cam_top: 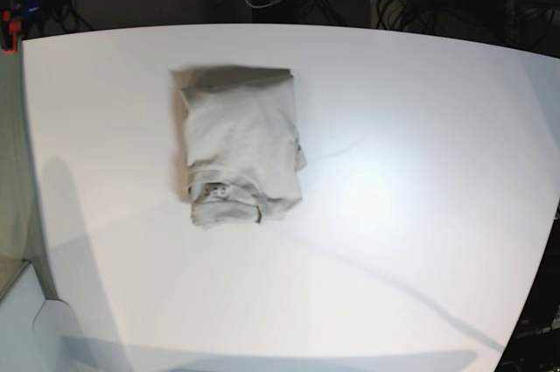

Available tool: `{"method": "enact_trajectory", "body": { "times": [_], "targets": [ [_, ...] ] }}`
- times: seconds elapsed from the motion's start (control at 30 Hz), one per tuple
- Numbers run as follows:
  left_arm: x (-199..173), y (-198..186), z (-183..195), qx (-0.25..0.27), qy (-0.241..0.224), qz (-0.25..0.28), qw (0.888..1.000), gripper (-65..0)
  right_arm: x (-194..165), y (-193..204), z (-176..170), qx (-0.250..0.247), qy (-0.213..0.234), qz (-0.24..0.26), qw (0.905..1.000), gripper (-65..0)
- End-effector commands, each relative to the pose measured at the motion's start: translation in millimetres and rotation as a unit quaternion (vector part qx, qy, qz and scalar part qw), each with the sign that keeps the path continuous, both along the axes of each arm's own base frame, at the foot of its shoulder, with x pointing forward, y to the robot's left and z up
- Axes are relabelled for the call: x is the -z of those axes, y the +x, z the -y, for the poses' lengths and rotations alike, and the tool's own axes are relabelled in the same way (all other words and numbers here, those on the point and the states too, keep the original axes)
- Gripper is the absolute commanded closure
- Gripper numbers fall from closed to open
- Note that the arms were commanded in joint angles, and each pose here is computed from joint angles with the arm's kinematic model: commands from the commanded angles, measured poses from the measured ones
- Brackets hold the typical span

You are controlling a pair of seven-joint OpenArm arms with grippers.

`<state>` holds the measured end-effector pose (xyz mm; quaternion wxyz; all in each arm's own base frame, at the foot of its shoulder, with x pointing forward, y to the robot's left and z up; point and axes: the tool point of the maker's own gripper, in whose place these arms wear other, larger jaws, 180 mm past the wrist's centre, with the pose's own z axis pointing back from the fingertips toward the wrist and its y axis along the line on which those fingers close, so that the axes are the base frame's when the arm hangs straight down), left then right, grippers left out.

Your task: Layout the t-shirt on the table in an organized manner, then fold the t-shirt properly

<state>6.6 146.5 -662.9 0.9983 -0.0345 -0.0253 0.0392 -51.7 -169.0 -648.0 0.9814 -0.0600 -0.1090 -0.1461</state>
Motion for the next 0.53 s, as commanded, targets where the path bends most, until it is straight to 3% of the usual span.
{"method": "enact_trajectory", "body": {
  "times": [0.0,0.5],
  "targets": [
    [0.0,2.4,-3.7,0.001,0.007,0.004,1.0,-0.2,-0.1,-10.5,-0.8,-0.006,-0.008,-0.013,0.9999,-0.3],
    [0.1,0.9,-3.3,0.007,0.008,0.002,1.0,-0.3,2.0,-0.1,-3.3,-0.037,-0.008,-0.013,0.9992,-0.3]
  ]
}}
